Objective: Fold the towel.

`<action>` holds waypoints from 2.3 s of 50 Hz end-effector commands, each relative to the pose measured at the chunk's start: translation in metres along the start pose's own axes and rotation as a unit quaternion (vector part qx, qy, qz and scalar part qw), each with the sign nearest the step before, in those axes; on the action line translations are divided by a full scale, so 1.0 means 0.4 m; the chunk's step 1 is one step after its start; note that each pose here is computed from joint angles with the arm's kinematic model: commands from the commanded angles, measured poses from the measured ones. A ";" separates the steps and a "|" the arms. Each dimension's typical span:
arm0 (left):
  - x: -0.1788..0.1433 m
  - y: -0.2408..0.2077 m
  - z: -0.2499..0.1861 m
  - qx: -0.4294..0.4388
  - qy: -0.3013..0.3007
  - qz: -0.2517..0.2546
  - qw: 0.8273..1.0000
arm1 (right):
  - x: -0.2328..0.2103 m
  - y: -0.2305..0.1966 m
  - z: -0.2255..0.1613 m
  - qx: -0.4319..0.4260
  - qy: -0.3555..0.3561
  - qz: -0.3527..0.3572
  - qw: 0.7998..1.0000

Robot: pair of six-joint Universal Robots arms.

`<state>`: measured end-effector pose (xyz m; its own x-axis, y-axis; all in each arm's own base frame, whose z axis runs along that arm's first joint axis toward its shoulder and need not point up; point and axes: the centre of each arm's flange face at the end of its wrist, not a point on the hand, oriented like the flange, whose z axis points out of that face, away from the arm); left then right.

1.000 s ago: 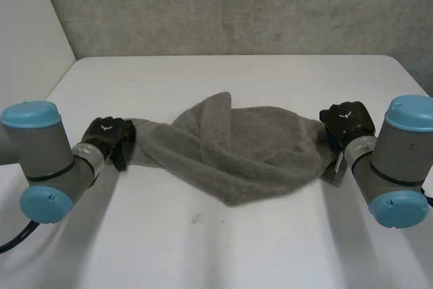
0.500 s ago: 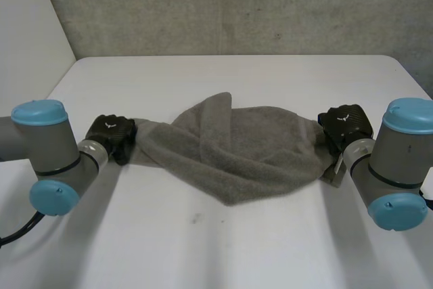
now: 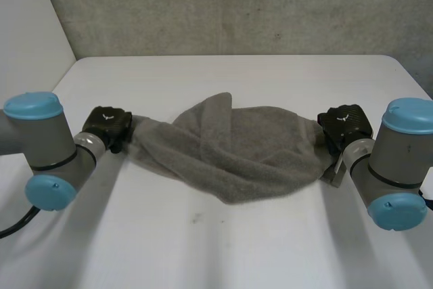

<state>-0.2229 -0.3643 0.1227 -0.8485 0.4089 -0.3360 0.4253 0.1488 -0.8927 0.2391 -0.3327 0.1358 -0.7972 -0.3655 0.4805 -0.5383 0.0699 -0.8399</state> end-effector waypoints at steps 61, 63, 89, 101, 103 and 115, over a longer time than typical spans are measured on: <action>-0.053 -0.155 -0.299 0.016 0.083 -0.108 0.991 | 0.183 -0.044 -0.162 -0.241 -0.175 -0.037 0.954; -0.050 -0.147 -0.269 0.009 0.088 -0.108 0.990 | 0.164 -0.043 -0.115 -0.236 -0.169 -0.049 0.956; -0.301 -0.772 -0.173 0.518 -0.096 -0.105 0.843 | 0.365 -0.589 0.003 0.294 0.111 0.133 0.940; -0.202 -0.427 -0.065 0.289 -0.054 -0.158 0.943 | 0.232 -0.351 0.032 0.049 0.013 0.108 0.993; -0.179 -0.374 -0.060 0.257 -0.042 -0.163 0.952 | 0.215 -0.312 0.040 0.021 0.002 0.109 0.994; -0.112 -0.182 -0.090 0.139 -0.012 -0.170 0.975 | 0.175 -0.150 0.068 -0.107 -0.049 0.085 0.989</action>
<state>-0.2140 -0.3675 0.2201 -0.9279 0.3727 0.0040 -0.0055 -0.0030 -1.0000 0.2343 -0.3833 0.2272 -0.8632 -0.4121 0.2917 -0.4221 0.2721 -0.8647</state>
